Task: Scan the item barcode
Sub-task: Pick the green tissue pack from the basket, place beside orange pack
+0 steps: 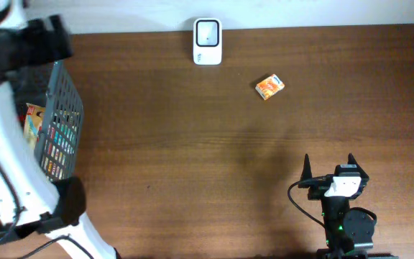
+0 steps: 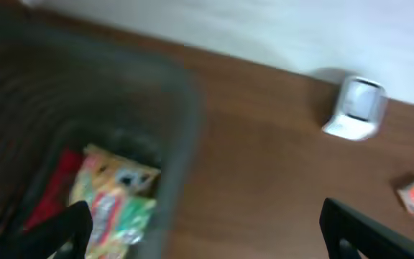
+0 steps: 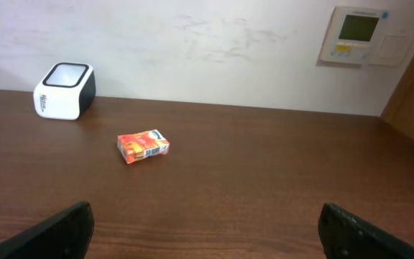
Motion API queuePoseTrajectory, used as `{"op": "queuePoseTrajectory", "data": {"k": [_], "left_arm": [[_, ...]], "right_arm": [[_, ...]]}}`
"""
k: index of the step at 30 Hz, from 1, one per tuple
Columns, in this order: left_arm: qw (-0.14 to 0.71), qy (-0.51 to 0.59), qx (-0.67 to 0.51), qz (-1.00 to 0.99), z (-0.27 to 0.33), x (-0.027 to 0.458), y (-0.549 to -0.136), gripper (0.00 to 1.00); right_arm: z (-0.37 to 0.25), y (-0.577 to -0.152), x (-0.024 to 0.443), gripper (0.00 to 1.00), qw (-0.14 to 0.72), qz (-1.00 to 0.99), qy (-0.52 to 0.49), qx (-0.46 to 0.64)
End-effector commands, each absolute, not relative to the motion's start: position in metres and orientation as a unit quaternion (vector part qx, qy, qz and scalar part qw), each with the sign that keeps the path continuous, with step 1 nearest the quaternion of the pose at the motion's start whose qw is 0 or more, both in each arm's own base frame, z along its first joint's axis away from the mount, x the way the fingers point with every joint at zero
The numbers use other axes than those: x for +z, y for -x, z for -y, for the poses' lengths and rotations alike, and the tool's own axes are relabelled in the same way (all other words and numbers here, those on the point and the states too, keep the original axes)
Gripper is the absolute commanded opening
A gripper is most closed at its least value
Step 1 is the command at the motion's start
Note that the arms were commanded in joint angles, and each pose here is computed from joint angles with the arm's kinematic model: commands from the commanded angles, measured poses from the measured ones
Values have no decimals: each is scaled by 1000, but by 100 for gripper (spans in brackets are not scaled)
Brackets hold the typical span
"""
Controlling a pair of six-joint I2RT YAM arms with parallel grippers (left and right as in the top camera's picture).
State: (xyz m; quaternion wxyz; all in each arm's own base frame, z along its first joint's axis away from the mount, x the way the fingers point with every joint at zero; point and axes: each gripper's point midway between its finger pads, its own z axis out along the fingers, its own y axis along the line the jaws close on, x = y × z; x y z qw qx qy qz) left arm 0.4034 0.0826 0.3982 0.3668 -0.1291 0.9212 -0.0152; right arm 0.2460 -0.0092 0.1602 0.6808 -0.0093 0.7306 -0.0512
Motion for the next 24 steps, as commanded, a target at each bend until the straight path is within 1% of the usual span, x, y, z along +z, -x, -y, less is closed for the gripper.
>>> {"op": "queuePoseTrajectory", "data": {"k": [1,3,5,7,9,11,12,13,16,18,22,24], "left_arm": [[337,205,17,-919,-144,383,-382,99],[276,243,17,-930,-172,343,-377,99],[257,269,37,-928,-206,306,-390,100],[223,253,36,-941,-212,266,-395,93],[182,255,26,-949,-211,225,-393,91],[136,258,15,-956,-206,180,-385,86],[125,259,12,-958,-205,169,-382,84],[109,259,8,-960,-202,157,-376,84],[77,261,1,-962,-195,130,-365,75],[76,261,4,-962,-197,114,-365,76],[67,257,-1,-964,-190,91,-362,73],[55,257,-17,-965,-182,77,-356,66]], "right_arm": [[9,-246,157,98,679,-733,9,-52],[9,-246,157,98,679,-733,9,-52],[9,-246,157,98,679,-733,9,-52],[9,-246,157,98,679,-733,9,-52],[9,-246,157,98,679,-733,9,-52],[9,-246,157,98,679,-733,9,-52],[9,-246,157,98,679,-733,9,-52],[9,-246,157,98,679,-733,9,-52],[9,-246,157,98,679,-733,9,-52],[9,-246,157,98,679,-733,9,-52],[9,-246,157,98,679,-733,9,-52],[9,-246,157,98,679,-733,9,-52]]}}
